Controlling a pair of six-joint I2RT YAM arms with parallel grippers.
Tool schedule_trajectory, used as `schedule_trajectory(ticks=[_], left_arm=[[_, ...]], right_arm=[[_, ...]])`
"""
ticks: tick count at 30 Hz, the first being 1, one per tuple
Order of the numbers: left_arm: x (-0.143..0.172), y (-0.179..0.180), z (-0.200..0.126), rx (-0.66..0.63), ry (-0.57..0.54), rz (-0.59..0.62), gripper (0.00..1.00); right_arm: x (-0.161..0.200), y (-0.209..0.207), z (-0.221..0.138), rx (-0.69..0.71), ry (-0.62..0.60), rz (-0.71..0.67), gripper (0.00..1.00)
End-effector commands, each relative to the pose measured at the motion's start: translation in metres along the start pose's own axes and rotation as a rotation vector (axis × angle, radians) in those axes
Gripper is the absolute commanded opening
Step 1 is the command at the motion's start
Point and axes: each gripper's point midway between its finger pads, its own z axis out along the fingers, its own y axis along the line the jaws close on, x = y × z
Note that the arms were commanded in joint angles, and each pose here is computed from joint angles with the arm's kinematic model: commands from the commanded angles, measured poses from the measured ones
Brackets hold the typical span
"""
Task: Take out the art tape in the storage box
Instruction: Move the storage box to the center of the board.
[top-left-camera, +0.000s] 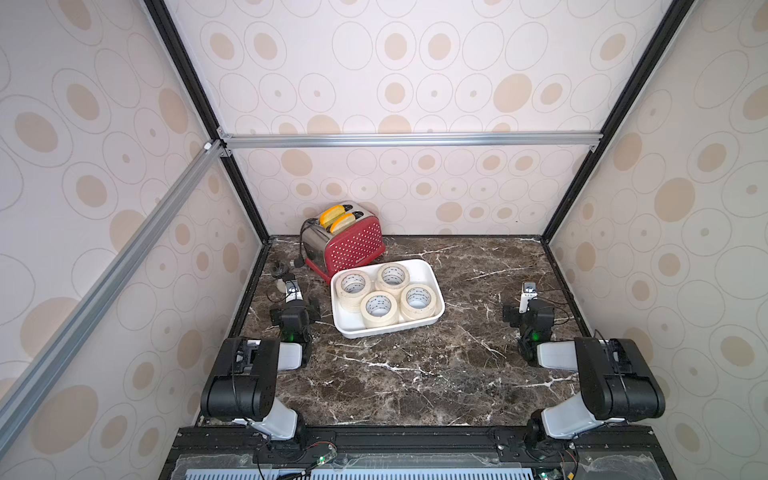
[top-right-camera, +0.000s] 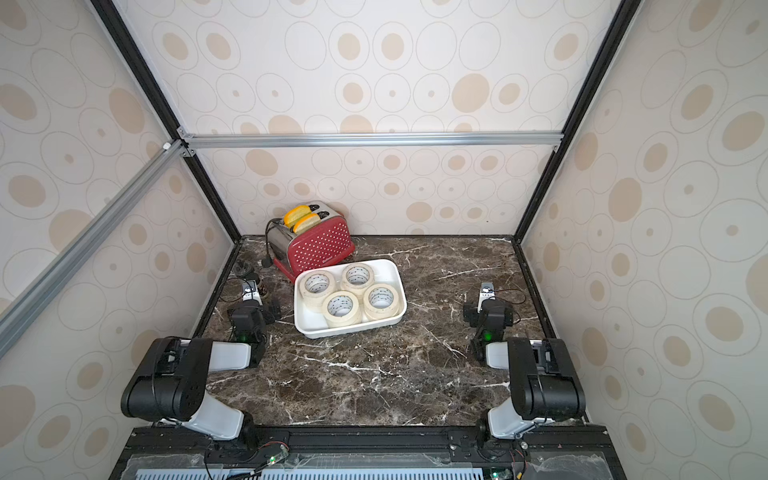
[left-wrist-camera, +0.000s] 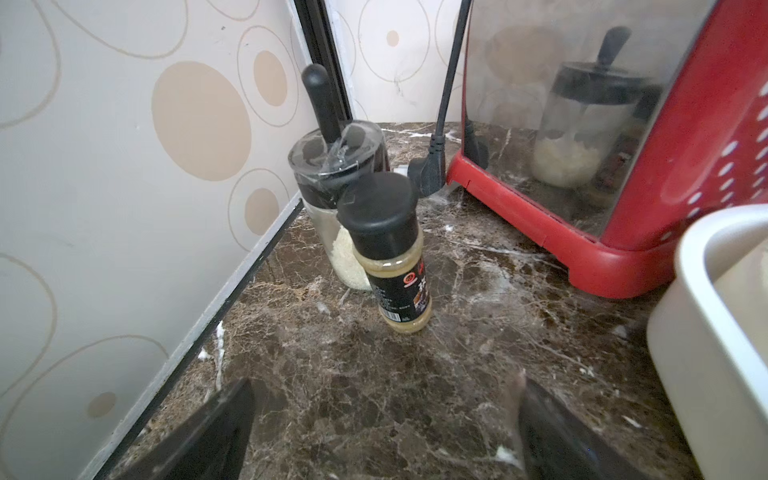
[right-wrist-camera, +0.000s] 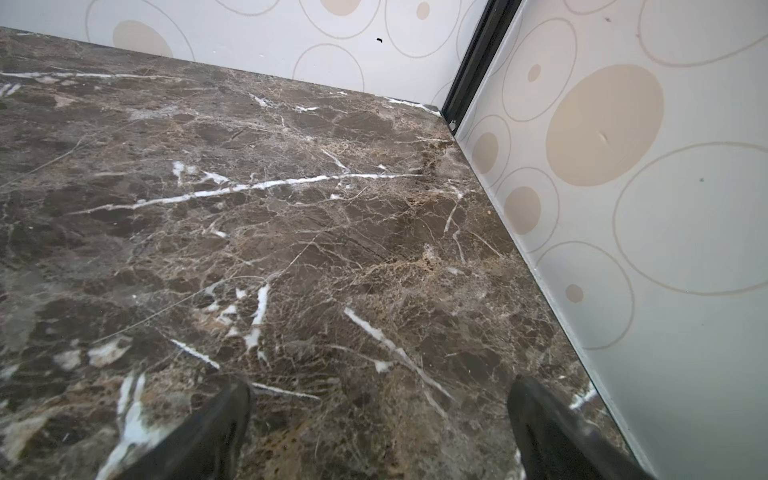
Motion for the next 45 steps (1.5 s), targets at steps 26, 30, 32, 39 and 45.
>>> schedule_trajectory(ticks=[26,30,32,39,45], left_arm=[[-0.075,0.037,-0.050,-0.101,-0.098,-0.195,0.99],[-0.087,0.025,-0.056,-0.031,0.005,-0.390,0.99],[-0.082,0.004,-0.059,0.030,0.091,-0.452,0.99],[-0.055,-0.072,-0.080,0.244,0.441,-0.444,0.99],[-0.017,-0.084,-0.085,0.293,0.583,-0.350,0.88]], right_arm=[[-0.037,-0.019,-0.034,0.025,-0.008,0.043,1.00],[-0.066,-0.018,-0.059,-0.043,-0.013,0.199,1.00],[-0.082,-0.008,-0.071,-0.132,-0.009,0.286,1.00],[-0.123,0.035,-0.101,-0.432,0.000,0.483,1.00],[-0.122,0.053,-0.118,-0.529,0.073,0.501,1.00]])
